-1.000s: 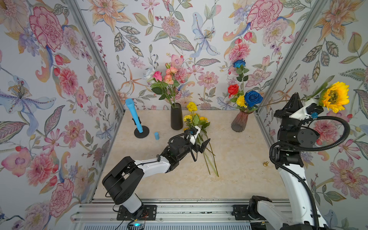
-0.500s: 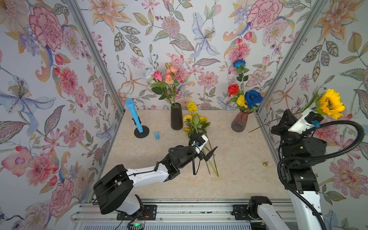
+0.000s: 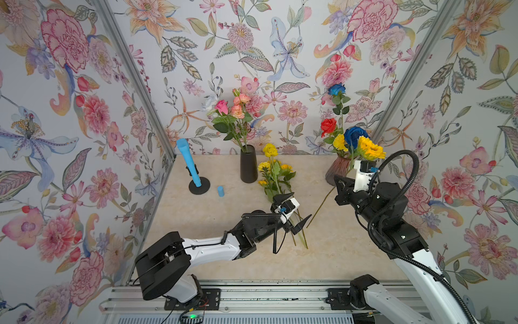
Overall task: Pick out yellow flowers from the vase
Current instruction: Place the flower at the center of the board.
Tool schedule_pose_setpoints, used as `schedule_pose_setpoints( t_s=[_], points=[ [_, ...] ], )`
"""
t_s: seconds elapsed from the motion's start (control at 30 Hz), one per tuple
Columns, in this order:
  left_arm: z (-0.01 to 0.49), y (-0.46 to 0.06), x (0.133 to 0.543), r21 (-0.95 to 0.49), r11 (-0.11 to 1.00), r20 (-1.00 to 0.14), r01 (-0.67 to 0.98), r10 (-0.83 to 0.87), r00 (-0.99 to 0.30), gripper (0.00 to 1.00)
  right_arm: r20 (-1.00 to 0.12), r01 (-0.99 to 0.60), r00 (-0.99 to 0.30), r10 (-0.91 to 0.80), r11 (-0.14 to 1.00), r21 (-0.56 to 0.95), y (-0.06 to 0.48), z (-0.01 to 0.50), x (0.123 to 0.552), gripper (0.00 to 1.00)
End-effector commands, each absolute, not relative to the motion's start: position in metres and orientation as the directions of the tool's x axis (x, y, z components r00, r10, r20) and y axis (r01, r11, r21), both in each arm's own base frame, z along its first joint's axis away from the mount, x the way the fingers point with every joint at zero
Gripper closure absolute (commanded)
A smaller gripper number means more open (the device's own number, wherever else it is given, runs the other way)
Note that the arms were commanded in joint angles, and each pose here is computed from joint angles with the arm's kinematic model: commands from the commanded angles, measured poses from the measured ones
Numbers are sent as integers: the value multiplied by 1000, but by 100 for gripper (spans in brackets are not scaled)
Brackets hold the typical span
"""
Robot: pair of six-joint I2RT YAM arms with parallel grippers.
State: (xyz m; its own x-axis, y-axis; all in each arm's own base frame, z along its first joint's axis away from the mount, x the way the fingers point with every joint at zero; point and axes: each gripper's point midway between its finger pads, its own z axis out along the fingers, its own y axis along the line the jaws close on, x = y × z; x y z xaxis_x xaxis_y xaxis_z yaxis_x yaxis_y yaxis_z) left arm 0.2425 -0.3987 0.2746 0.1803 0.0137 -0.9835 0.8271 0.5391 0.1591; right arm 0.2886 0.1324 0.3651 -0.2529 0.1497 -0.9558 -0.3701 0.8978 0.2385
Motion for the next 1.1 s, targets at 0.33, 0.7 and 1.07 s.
schedule_pose_setpoints(
  t_s=[0.33, 0.7, 1.07],
  points=[
    [274, -397, 251, 59, 593, -996, 803, -17, 86, 17, -932, -554, -316, 175, 763, 331, 220, 360, 290, 100],
    [269, -394, 262, 41, 638, -998, 769, -7, 58, 59, -931, -600, -344, 125, 733, 320, 244, 348, 281, 100],
    [265, -397, 266, 2, 640, -1000, 768, -10, 11, 100, -933, -584, -356, 59, 765, 272, 247, 328, 287, 100]
  ],
)
